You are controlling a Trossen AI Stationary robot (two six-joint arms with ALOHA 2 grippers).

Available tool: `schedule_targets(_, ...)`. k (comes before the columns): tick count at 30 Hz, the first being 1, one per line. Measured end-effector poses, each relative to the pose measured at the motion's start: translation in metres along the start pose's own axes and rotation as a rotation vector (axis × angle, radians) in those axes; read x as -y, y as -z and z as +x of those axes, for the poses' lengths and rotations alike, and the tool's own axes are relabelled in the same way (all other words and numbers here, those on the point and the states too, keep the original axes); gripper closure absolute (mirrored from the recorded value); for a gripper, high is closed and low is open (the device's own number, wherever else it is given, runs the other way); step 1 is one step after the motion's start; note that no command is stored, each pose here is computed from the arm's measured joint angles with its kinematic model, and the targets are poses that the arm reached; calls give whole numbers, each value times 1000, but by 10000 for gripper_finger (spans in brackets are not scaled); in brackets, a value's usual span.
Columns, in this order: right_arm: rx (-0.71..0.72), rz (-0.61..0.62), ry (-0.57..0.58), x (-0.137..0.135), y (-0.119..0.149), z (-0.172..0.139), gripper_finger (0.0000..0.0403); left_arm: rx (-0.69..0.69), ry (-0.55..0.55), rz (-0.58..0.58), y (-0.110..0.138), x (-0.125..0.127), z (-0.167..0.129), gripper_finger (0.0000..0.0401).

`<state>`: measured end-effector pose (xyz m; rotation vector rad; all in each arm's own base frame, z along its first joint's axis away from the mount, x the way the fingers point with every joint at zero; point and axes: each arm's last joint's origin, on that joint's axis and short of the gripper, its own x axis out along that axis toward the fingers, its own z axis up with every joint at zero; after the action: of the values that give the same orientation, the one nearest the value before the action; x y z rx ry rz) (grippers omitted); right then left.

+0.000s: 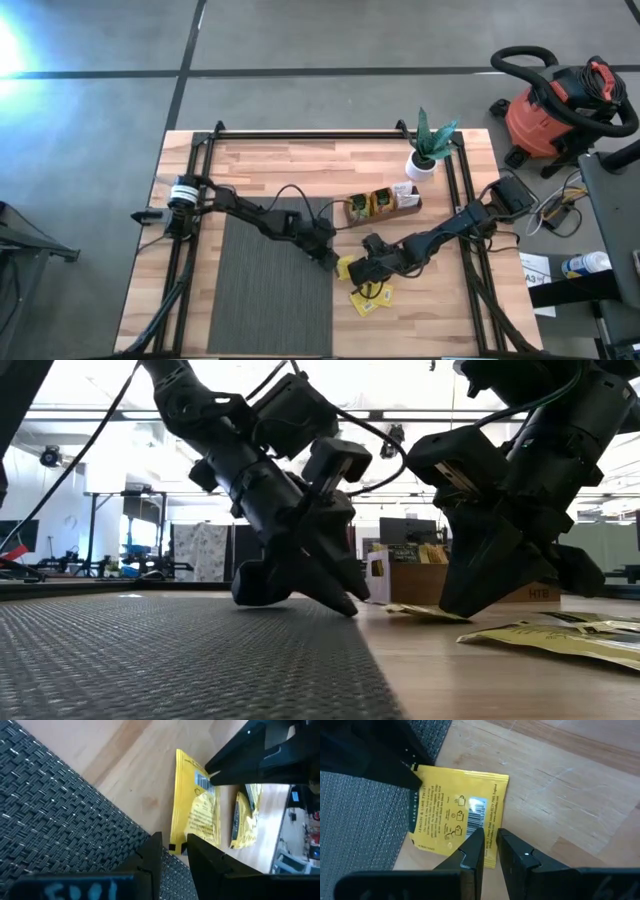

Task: Pick & Place Tea
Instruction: Put the yellow tea bag into the middle section of the wooden organizer

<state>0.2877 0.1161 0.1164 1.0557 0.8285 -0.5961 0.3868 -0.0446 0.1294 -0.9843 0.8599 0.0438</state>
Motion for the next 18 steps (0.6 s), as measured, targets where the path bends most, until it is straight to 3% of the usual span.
schedule_targets(5, -3, 7, -1, 0, 1, 0, 349, 26, -5, -4, -5, 1, -1, 311)
schedule_targets(18, -2, 8, -1, 0, 0, 0, 349, -40, 111, 38, -2, 15, 1, 311)
